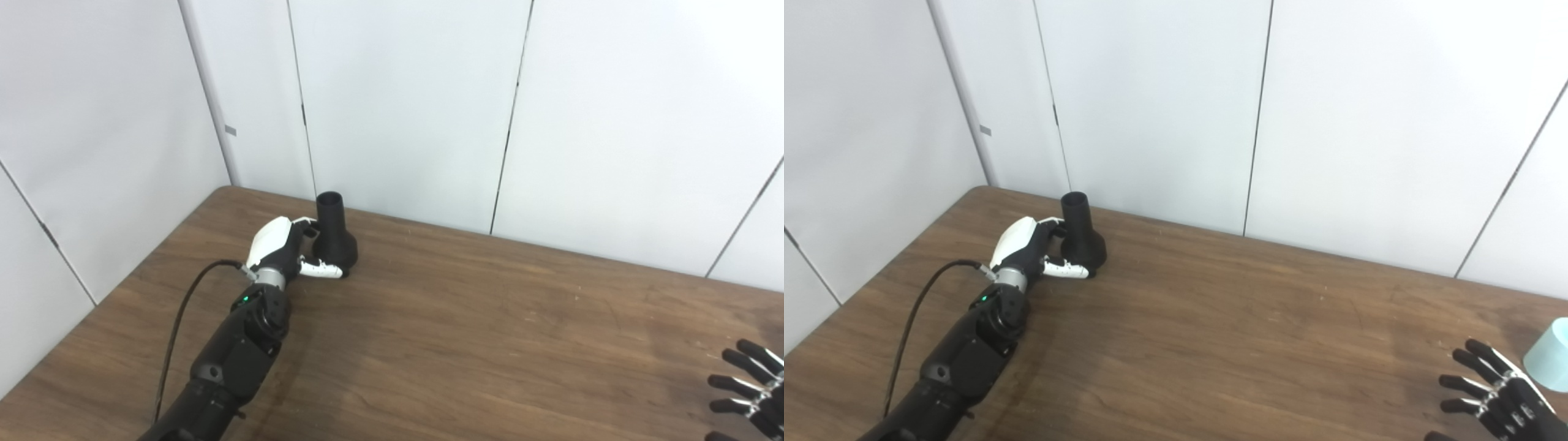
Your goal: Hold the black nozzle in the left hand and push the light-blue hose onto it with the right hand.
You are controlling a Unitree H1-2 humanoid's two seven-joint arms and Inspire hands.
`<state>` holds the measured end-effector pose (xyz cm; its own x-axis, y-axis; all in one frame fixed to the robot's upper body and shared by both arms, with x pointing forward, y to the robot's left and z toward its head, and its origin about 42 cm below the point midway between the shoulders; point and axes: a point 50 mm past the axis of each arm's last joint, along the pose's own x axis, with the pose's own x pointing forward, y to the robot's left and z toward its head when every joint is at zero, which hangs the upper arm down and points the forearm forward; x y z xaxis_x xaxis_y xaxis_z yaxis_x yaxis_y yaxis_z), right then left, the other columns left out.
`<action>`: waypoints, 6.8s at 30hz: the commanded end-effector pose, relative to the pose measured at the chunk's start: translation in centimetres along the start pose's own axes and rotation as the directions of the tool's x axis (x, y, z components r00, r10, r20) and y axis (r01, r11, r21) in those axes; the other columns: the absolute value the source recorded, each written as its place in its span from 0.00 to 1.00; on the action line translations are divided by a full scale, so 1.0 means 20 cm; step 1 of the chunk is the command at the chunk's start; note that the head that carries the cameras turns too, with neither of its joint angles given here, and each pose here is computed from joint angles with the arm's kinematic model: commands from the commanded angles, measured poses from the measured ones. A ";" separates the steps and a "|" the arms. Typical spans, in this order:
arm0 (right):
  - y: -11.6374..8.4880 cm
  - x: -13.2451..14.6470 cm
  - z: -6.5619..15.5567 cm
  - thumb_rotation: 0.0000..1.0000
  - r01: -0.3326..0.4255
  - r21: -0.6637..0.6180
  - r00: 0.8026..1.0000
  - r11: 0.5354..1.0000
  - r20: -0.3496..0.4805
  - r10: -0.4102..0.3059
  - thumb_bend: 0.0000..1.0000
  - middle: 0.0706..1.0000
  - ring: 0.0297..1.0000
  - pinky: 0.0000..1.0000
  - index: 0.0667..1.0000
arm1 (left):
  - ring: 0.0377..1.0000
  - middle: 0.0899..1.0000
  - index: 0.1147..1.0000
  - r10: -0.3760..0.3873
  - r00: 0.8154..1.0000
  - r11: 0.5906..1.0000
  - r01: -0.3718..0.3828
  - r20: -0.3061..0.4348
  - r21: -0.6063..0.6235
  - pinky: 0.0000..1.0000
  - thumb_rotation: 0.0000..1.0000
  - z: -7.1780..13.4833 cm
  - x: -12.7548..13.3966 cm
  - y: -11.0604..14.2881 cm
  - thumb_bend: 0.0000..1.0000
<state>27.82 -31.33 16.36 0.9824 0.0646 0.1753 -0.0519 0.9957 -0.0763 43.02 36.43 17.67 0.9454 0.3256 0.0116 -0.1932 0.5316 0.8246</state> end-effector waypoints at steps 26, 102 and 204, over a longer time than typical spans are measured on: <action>-0.01 0.03 0.10 0.16 0.003 -0.017 0.997 1.000 0.071 -0.002 0.82 0.78 0.66 0.53 0.79 | 0.78 0.62 0.65 0.093 0.992 0.995 -0.090 0.082 -0.040 1.00 0.21 0.15 0.08 0.10 0.95; 0.18 0.11 0.34 0.17 0.071 -0.054 0.989 0.996 0.136 -0.063 0.79 0.75 0.63 0.50 0.76 | 0.57 0.42 0.42 -0.507 0.406 0.820 0.500 0.760 0.280 0.98 0.00 0.86 -0.62 -0.77 0.53; -0.58 1.03 0.64 0.06 -0.286 -0.859 0.864 0.424 -0.422 -0.273 0.90 0.87 0.84 0.71 0.85 | 0.58 0.41 0.43 -0.607 0.540 0.793 0.459 0.583 0.400 0.99 0.00 0.16 -0.43 -0.68 0.53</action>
<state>46.12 -40.18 30.55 0.9132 -0.2297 -0.3365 -0.2357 0.3759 -0.8962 40.95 19.81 13.21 0.7554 -0.6437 0.1227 0.2410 0.4471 0.8614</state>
